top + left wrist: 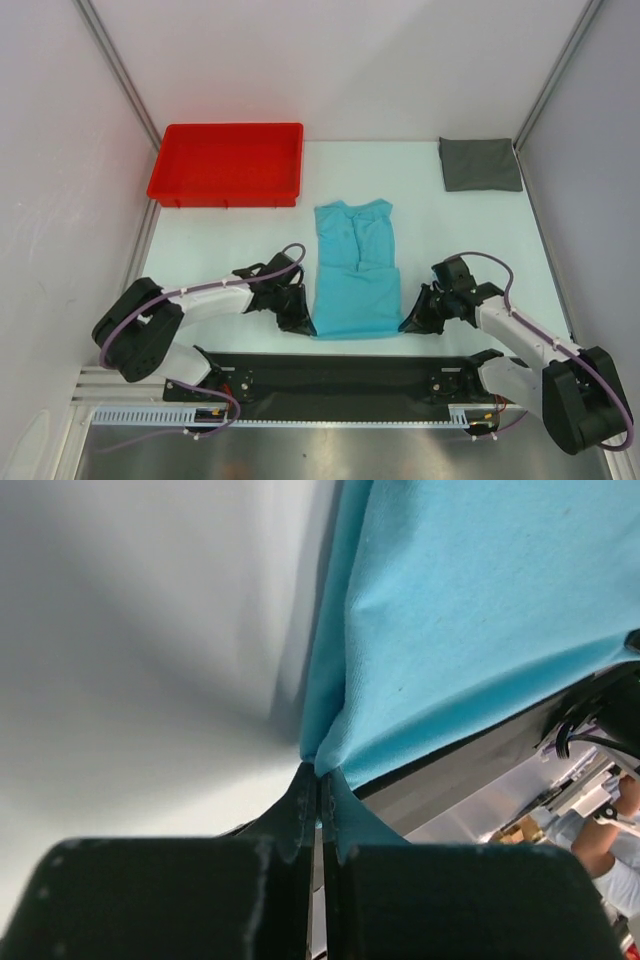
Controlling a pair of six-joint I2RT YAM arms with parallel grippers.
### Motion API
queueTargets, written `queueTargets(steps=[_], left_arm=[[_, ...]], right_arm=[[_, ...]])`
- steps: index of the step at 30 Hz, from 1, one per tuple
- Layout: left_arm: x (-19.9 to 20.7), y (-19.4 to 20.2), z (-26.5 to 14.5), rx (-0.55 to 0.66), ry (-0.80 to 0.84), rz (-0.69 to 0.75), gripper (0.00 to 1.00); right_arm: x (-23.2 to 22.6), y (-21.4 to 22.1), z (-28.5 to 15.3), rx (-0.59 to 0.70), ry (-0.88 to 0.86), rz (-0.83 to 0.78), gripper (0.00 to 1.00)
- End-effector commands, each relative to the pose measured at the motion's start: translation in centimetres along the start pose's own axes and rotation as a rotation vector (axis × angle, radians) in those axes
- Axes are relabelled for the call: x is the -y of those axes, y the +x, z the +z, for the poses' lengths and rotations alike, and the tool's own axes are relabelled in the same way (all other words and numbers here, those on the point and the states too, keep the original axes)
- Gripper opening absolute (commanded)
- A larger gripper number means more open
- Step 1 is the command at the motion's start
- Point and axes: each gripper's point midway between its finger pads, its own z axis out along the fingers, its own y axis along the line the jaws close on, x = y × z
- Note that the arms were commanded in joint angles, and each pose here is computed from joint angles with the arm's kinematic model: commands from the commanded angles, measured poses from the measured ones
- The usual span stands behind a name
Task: Fold and stack the t-shirts
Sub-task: Fold the tshirt
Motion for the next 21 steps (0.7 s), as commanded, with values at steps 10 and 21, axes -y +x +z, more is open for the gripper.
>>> queueTargets(steps=[10,21], left_arm=[[3.9,-10.6,-4.0,0.169,-0.014,-0.015,0.00],[6.0,-20.0,-5.1,0.228,-0.011,-0.011,0.01]], right_arm=[[-4.1,-9.7,-2.0,0.114,0.037,-0.093,0.00],[-8.9,-20.0,-0.8,0.135,0.003,-0.123,0.00]])
